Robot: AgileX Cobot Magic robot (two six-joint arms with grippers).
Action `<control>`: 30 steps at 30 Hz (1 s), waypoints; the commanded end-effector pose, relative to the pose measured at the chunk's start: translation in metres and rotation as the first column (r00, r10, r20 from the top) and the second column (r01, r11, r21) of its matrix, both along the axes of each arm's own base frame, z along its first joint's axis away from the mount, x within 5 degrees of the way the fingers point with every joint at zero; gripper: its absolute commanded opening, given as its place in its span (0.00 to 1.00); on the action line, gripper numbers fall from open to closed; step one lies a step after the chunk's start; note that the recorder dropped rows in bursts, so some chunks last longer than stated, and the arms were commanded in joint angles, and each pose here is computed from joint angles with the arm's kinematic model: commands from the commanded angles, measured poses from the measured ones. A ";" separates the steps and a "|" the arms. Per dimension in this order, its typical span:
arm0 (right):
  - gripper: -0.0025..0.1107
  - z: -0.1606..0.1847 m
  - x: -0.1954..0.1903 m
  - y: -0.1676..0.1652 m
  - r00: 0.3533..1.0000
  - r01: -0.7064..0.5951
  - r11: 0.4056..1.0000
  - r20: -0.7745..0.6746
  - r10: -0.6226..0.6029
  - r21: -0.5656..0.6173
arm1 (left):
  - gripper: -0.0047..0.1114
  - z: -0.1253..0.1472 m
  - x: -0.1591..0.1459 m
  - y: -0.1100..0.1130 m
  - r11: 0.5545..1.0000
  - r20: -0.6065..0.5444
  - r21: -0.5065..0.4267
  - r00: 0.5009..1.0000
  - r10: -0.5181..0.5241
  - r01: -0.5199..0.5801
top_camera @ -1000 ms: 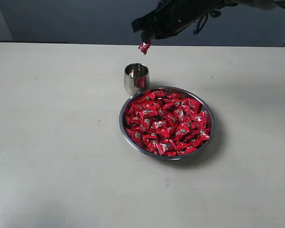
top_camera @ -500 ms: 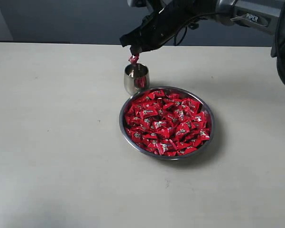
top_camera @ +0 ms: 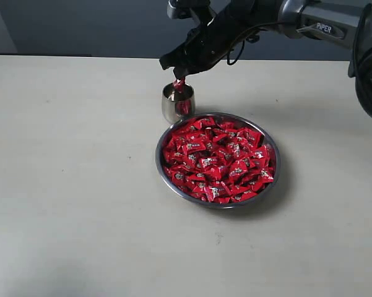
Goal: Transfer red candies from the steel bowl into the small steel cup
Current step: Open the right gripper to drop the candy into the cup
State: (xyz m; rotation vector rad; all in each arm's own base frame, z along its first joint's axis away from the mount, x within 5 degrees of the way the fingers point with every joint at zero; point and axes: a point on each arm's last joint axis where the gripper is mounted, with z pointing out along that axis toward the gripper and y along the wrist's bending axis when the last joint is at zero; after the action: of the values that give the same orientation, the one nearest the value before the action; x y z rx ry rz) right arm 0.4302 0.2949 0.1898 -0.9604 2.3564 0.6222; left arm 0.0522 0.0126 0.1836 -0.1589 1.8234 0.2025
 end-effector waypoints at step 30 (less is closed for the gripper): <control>0.02 0.063 -0.029 -0.044 0.998 0.057 0.998 0.002 -0.057 0.018 | 0.04 -0.001 0.000 0.000 1.000 0.008 0.003 1.000 -0.004 0.004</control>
State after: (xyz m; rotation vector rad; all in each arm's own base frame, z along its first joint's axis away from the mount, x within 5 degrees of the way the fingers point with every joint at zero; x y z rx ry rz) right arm 0.4083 0.2651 0.2504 -0.9330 2.3559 0.6415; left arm 0.0522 0.0126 0.1836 -0.1589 1.8234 0.2025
